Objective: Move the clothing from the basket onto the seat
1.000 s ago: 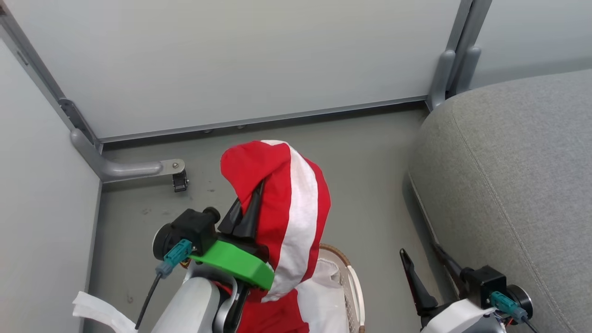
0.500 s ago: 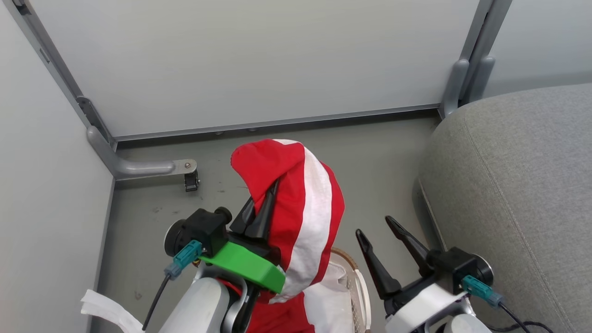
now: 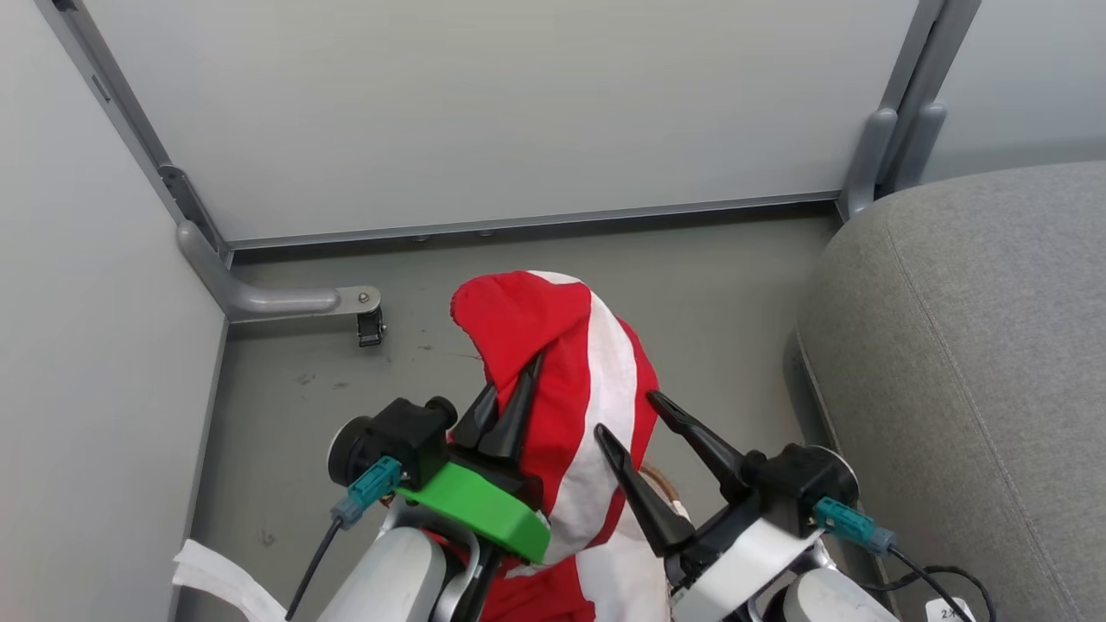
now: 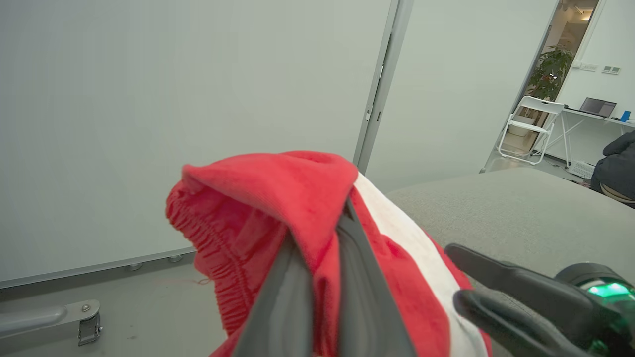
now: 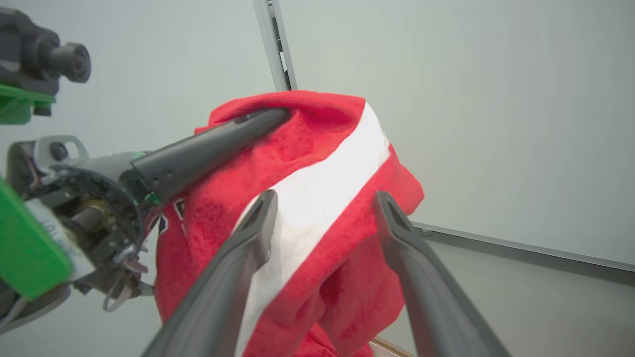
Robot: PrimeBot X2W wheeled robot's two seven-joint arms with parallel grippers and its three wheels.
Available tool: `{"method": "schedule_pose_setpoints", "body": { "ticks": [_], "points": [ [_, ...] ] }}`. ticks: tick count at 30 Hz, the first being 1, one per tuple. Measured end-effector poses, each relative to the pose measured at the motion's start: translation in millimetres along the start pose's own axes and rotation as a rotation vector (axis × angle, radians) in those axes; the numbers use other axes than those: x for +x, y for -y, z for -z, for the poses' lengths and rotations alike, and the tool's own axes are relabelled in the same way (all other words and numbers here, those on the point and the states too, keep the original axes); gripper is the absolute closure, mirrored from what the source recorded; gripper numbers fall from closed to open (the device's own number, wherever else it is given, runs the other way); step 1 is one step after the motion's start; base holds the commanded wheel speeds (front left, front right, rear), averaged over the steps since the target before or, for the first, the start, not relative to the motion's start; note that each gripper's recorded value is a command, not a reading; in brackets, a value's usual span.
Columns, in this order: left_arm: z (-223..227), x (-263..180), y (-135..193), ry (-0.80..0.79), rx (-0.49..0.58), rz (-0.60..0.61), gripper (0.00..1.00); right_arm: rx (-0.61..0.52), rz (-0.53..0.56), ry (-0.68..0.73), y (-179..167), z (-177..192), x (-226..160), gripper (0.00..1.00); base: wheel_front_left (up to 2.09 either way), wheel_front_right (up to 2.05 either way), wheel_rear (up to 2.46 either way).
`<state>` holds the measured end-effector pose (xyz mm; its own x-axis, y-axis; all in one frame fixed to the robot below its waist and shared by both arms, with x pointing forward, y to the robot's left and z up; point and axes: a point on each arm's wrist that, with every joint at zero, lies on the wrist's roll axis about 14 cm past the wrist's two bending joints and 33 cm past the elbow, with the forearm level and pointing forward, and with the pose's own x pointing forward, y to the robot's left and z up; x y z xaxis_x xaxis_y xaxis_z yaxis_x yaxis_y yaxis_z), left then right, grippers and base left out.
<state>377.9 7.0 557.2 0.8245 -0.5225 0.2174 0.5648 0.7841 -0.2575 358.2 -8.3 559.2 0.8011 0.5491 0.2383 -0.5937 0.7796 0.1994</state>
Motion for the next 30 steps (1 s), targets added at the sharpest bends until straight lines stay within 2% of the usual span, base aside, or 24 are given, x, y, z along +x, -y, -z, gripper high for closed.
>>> {"method": "schedule_pose_setpoints", "body": {
  "ticks": [8, 15, 23, 26, 27, 28, 29, 30],
  "points": [
    [5, -4, 17, -0.016, -0.014, 0.045, 1.0, 0.022, -0.037, -0.093, -9, 30, 3, 0.0, 0.0, 0.0, 0.0],
    [15, -8, 38, -0.048, -0.057, 0.1, 1.0, -0.008, -0.117, -0.127, -25, 38, 11, 0.0, 0.0, 0.0, 0.0],
    [21, -13, 52, -0.071, -0.118, 0.126, 1.0, -0.062, -0.142, -0.127, -26, 37, 18, 0.01, 0.0, 0.0, 0.0],
    [23, -14, 54, -0.079, -0.14, 0.128, 1.0, -0.074, -0.136, -0.132, -22, 39, 19, 0.51, 0.0, 0.0, 0.0],
    [23, -14, 55, -0.08, -0.143, 0.131, 1.0, -0.077, -0.133, -0.132, -21, 39, 20, 0.57, 0.0, 0.0, 0.0],
    [23, -14, 55, -0.079, -0.147, 0.131, 1.0, -0.079, -0.131, -0.132, -20, 39, 21, 0.68, 0.0, 0.0, 0.0],
    [23, -14, 55, -0.079, -0.151, 0.13, 1.0, -0.078, -0.129, -0.132, -19, 39, 22, 0.81, 0.0, 0.0, 0.0],
    [23, -14, 55, -0.08, -0.151, 0.13, 1.0, -0.078, -0.129, -0.133, -19, 40, 23, 1.0, 0.0, 0.0, 0.0]
  ]
}}
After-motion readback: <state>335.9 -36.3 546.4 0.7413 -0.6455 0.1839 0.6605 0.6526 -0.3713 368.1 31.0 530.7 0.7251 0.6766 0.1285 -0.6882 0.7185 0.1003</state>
